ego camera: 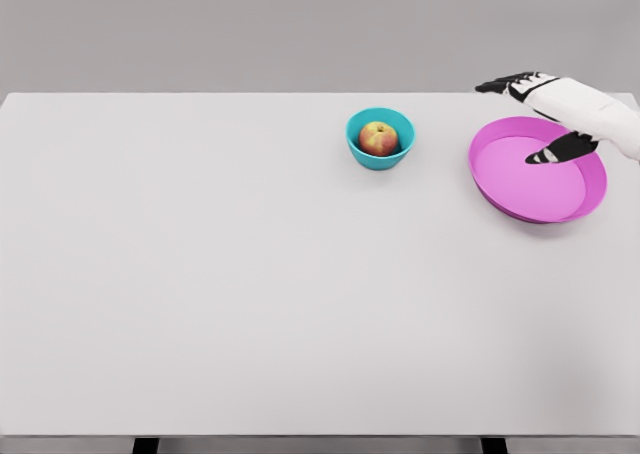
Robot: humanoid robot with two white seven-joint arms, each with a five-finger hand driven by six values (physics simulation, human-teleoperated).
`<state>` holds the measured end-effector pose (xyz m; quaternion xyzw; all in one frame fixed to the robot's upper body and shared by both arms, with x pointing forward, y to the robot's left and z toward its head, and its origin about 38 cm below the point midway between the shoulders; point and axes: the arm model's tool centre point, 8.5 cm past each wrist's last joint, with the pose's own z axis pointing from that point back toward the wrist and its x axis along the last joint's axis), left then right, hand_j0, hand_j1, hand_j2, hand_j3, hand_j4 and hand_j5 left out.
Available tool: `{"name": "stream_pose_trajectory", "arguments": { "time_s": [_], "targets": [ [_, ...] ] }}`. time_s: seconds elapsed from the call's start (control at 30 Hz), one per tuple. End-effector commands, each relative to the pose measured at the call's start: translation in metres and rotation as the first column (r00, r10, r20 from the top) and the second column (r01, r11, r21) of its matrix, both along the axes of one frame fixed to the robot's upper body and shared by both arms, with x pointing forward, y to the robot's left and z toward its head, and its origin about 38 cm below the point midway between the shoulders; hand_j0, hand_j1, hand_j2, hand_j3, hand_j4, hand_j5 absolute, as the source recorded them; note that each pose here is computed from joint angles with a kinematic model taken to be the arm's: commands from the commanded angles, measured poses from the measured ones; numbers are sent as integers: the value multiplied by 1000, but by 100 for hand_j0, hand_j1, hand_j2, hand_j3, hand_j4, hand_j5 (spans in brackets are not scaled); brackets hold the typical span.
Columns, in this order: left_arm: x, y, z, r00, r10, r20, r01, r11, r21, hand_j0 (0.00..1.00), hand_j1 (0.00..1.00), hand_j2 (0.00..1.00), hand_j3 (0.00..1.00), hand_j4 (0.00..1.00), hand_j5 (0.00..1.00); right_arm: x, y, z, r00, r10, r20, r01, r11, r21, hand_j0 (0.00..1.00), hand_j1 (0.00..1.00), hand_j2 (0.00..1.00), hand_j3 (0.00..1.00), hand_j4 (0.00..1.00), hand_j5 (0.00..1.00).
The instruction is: Put the apple from the pink plate into the blue bowl with your right arm
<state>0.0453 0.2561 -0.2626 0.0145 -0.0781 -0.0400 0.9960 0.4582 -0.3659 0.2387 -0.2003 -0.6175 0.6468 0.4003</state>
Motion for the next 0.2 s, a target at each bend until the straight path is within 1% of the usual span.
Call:
{"name": "stream_pose_trajectory", "arguments": {
  "time_s": [0.0,0.17],
  "targets": [
    [0,0,0,1000,0,0,0,1000,-1,100,100,100,100,100,100,-1,-2,7,1000,-2,20,2,1000,13,100,100,100,100,100,100],
    [0,0,0,1000,3,0,-3,1000,1,100,100,100,100,100,100,-2,-3,6,1000,-5,17,5,1000,9,100,100,100,100,100,100]
  ]
}}
